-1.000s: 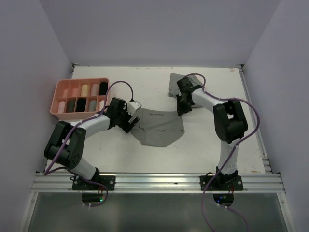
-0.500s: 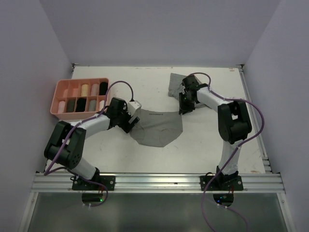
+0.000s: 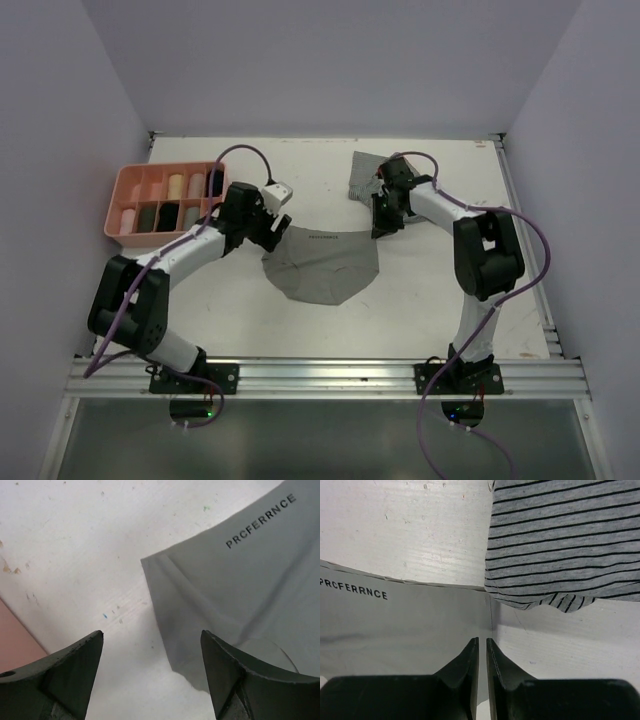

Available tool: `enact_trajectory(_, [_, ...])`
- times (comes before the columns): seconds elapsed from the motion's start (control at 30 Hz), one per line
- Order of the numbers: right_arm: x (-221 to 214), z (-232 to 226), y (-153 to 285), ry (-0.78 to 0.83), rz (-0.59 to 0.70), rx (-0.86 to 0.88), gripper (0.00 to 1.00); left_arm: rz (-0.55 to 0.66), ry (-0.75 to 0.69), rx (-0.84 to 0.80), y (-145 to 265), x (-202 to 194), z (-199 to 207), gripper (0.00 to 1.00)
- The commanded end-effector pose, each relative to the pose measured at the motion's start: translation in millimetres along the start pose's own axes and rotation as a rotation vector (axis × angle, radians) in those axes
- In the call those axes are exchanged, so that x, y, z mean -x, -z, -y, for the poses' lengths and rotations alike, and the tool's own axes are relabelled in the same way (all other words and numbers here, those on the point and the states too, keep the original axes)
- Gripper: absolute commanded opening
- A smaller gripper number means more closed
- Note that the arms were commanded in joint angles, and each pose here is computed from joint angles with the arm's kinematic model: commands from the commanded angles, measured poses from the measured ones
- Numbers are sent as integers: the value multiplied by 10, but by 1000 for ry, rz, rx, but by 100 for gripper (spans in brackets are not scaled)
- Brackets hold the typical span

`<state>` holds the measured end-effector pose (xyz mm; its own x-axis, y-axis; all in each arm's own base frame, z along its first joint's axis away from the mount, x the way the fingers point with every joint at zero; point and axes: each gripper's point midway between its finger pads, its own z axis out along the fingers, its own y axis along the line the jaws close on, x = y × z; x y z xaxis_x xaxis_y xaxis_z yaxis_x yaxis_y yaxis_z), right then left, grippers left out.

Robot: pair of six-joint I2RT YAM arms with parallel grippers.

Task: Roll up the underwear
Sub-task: Fold the underwear

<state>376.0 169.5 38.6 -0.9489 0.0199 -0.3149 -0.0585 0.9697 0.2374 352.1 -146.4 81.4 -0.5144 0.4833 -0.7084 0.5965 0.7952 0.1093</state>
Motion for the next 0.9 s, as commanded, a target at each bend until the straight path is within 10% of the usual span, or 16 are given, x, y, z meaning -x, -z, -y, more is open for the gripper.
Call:
enact_trajectory(0.0, [61,-71,-21,5,26,35,15,-11,74,31,-240,112,-108,82])
enact_trajectory(0.5, [-294,489,-24,26,-29,-193,0,-150,93,133,-534,-302,-344,62])
enact_trajectory(0.7, [-246,284,230,-13,30,-98,1,-7,35,-9,-428,116,-151,86])
enact_trajectory(0.87, [91,-25,438,-1,154,35,22,101,22,36,-222,512,-266,96])
